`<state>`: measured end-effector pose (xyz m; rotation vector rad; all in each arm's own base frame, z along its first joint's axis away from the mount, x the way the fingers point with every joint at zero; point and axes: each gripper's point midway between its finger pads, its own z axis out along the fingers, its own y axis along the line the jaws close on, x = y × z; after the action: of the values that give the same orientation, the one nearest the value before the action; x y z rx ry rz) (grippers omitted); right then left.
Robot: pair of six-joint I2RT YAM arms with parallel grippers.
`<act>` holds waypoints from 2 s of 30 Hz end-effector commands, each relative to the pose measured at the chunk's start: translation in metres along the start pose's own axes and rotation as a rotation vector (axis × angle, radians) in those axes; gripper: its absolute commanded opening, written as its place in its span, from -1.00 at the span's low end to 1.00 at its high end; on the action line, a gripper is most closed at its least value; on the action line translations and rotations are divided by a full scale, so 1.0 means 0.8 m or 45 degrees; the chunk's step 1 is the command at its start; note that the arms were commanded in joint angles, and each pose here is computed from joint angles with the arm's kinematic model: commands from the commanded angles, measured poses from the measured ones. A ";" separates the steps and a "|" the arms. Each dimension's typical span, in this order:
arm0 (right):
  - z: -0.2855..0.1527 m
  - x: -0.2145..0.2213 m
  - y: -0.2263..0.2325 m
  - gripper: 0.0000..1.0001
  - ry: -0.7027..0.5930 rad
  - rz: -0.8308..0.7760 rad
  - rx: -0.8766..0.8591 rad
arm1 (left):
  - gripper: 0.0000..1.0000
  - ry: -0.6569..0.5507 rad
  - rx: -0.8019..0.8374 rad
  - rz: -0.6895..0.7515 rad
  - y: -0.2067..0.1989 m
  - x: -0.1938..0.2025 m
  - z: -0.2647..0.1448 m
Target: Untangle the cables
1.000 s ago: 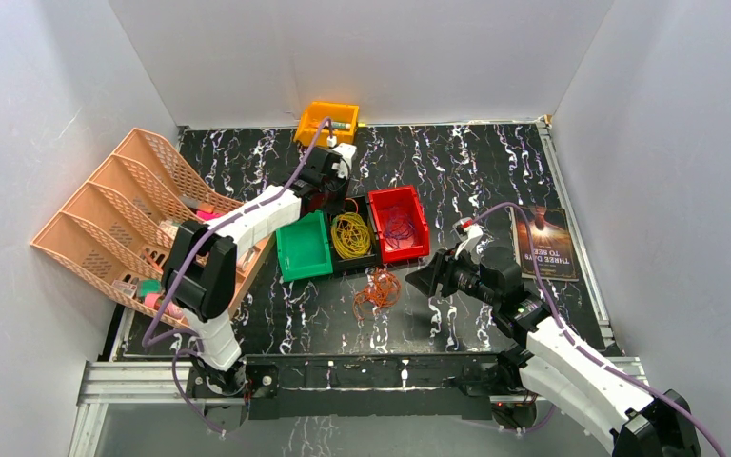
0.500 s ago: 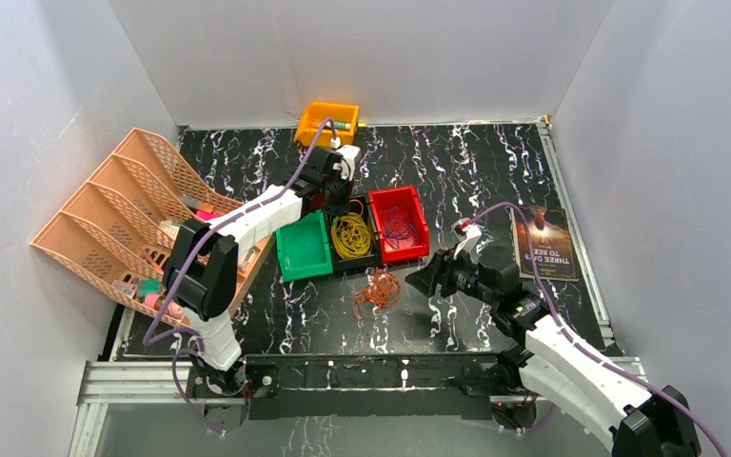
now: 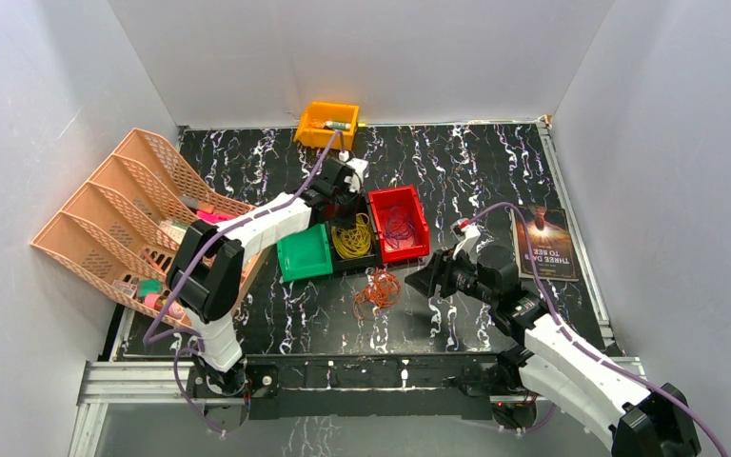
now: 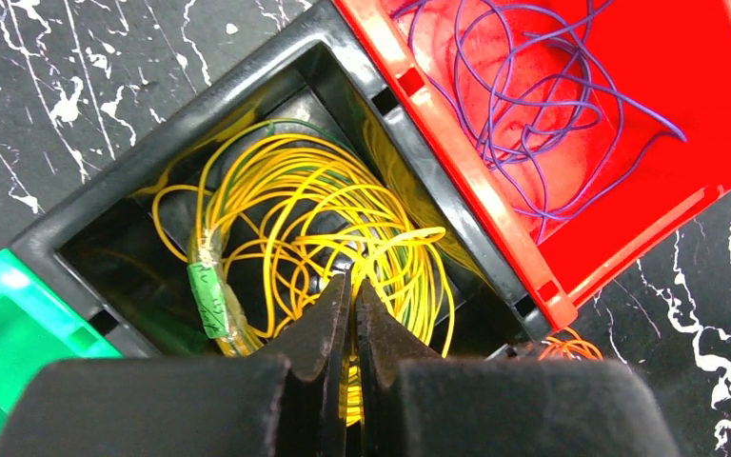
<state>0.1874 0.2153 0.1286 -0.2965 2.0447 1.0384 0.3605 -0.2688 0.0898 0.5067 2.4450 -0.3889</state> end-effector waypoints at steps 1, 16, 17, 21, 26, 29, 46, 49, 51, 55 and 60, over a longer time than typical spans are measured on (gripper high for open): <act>0.001 -0.013 0.012 0.29 -0.049 -0.020 -0.055 | -1.00 0.044 -0.054 0.020 -0.003 0.008 0.002; -0.001 -0.011 0.009 0.29 -0.056 -0.020 -0.045 | -1.00 0.162 -0.212 0.088 0.015 0.036 0.017; -0.001 -0.011 0.010 0.29 -0.055 -0.020 -0.046 | -1.00 0.169 -0.222 0.091 0.016 0.037 0.018; -0.001 -0.012 0.010 0.29 -0.059 -0.022 -0.045 | -1.00 0.186 -0.270 0.116 0.024 0.037 0.019; -0.002 -0.011 0.009 0.29 -0.060 -0.020 -0.043 | -1.00 0.191 -0.298 0.151 0.027 0.032 0.021; -0.002 -0.011 0.010 0.29 -0.058 -0.017 -0.045 | -1.00 0.194 -0.313 0.169 0.029 0.029 0.023; -0.002 -0.010 0.009 0.29 -0.052 -0.019 -0.044 | -1.00 0.226 -0.301 0.202 0.025 0.034 0.039; -0.002 -0.010 0.009 0.29 -0.053 -0.018 -0.041 | -1.00 0.239 -0.305 0.206 0.026 0.038 0.044; -0.002 -0.008 0.008 0.29 -0.050 -0.019 -0.040 | -1.00 0.272 -0.307 0.211 0.028 0.048 0.053; -0.002 -0.009 0.008 0.29 -0.051 -0.021 -0.038 | -0.99 0.234 -0.321 0.216 0.028 0.035 0.044; 0.001 -0.008 0.009 0.29 -0.041 -0.012 -0.049 | -0.56 0.131 -0.336 0.226 0.025 -0.005 0.015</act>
<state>0.1845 0.2141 0.1241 -0.2980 2.0508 1.0410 0.3706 -0.2540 0.0368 0.6499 2.5534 0.0396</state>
